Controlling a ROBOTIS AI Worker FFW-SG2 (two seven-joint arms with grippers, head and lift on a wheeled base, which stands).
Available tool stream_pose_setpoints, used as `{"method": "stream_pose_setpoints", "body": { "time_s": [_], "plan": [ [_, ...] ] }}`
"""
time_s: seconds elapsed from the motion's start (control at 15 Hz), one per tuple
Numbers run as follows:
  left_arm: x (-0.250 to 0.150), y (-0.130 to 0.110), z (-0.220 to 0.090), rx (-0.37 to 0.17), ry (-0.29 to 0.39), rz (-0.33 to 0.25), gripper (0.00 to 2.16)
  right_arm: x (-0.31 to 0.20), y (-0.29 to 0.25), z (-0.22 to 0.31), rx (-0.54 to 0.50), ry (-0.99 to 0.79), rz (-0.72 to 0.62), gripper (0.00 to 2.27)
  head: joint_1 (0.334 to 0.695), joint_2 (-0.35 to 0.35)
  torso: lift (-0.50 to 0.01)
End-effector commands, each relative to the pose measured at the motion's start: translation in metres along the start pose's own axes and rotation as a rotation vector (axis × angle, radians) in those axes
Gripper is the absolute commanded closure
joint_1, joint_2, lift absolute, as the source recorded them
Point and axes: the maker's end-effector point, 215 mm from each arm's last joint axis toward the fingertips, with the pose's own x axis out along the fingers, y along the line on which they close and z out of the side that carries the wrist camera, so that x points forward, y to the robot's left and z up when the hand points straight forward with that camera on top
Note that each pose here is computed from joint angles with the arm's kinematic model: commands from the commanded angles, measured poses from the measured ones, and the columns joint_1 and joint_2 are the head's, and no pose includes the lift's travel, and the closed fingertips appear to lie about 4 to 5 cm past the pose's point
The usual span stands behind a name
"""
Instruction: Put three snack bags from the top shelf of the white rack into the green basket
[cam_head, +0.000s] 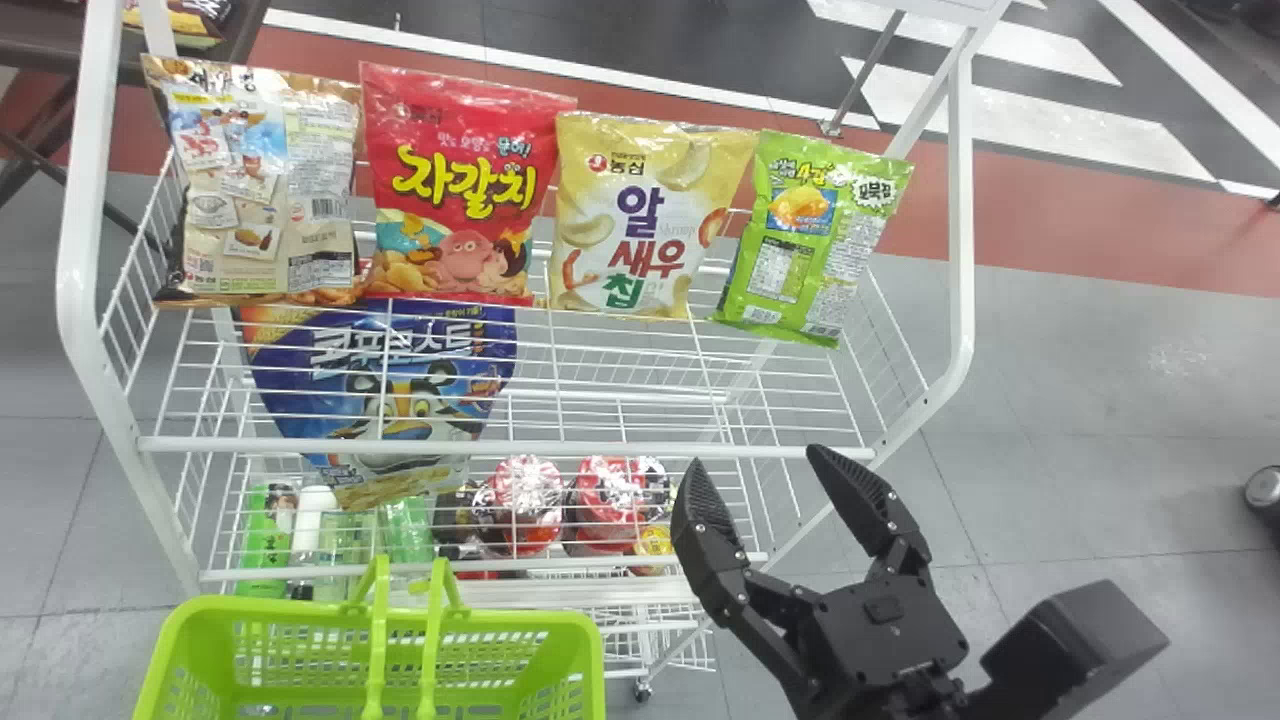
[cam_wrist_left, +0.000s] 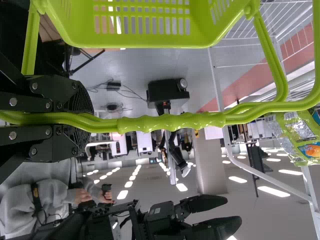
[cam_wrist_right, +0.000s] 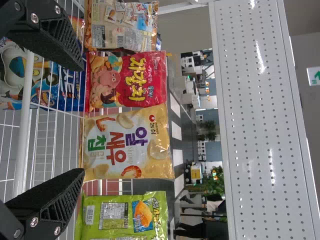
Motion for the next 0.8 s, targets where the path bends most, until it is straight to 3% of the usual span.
{"method": "stream_pose_setpoints", "body": {
  "time_s": [0.0,0.73],
  "plan": [
    [-0.0003,-0.0002,0.0003,0.000,-0.001,-0.001,2.15,0.0005,-0.0003,-0.0006,0.002,0.000,0.000,0.09,0.695,-0.350,0.000],
    [-0.0018,-0.0038,0.0006,0.000,-0.008,-0.009,2.15,0.0037,0.0013,-0.0002,0.005,-0.006,0.008,0.09,0.695,-0.350,0.000]
  ]
}}
